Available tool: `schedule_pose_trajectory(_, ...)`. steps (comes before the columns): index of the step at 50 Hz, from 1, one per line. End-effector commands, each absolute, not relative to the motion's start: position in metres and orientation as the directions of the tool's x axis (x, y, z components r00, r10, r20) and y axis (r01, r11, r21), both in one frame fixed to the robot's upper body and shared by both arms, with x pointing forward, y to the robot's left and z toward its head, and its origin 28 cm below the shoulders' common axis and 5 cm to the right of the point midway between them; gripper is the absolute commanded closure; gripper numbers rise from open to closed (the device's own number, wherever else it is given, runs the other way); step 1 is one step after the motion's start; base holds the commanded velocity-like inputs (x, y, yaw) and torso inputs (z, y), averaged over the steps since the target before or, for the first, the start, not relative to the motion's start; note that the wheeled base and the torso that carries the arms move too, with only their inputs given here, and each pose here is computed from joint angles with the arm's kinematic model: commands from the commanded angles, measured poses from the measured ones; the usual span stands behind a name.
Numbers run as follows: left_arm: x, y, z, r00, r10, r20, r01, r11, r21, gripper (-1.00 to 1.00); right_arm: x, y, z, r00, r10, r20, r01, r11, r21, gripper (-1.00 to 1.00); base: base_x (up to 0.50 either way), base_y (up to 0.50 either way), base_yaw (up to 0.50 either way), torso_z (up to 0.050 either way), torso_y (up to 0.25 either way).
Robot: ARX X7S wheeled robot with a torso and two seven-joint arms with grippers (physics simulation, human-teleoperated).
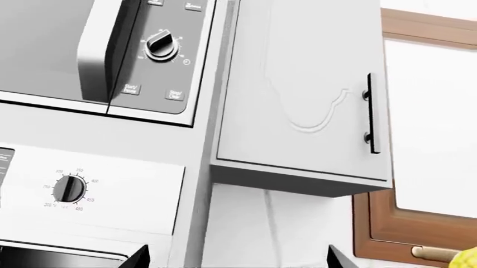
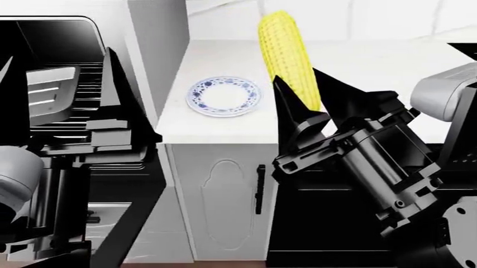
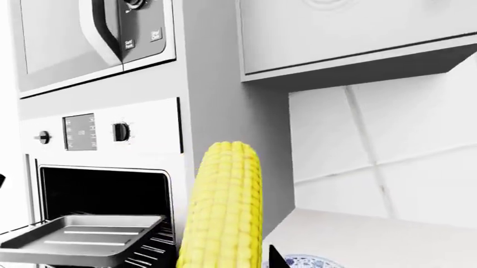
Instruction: Pick the corn from the top rack in the oven and place it on the plate on the counter.
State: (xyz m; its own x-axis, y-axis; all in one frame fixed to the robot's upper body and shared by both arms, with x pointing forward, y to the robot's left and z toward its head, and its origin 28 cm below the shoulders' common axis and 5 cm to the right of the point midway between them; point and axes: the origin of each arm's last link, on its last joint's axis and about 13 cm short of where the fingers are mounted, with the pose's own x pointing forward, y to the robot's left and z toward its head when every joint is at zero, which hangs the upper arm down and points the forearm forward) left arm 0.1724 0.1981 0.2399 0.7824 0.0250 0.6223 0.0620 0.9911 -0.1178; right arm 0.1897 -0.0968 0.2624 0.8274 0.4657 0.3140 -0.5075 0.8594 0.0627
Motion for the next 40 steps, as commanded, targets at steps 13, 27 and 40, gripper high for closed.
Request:
schedule_pose_trajectory(13, 0.1724, 0.1981, 0.2407, 0.781, 0.026, 0.624, 0.063, 0.991, -0.119, -1.00, 0.1893, -0.0963, 0.2643, 0.818, 0.465, 0.338, -0.512, 0.857, 0.061, 1.00, 0.00, -0.50, 0.00, 0.000, 0.000)
schedule_pose_trajectory(27, 0.1719, 0.1964, 0.2398, 0.783, 0.020, 0.622, 0.070, 0.990, -0.120, -1.00, 0.1890, -0.0961, 0.2630, 0.818, 0.469, 0.334, -0.509, 0.860, 0.040, 1.00, 0.00, -0.21, -0.10, 0.000, 0.000)
schedule_pose_trajectory(40, 0.1724, 0.1961, 0.2392, 0.783, 0.020, 0.621, 0.071, 0.990, -0.123, -1.00, 0.1884, -0.0974, 0.2642, 0.817, 0.468, 0.337, -0.509, 0.860, 0.037, 1.00, 0.03, 0.00, 0.50, 0.000, 0.000)
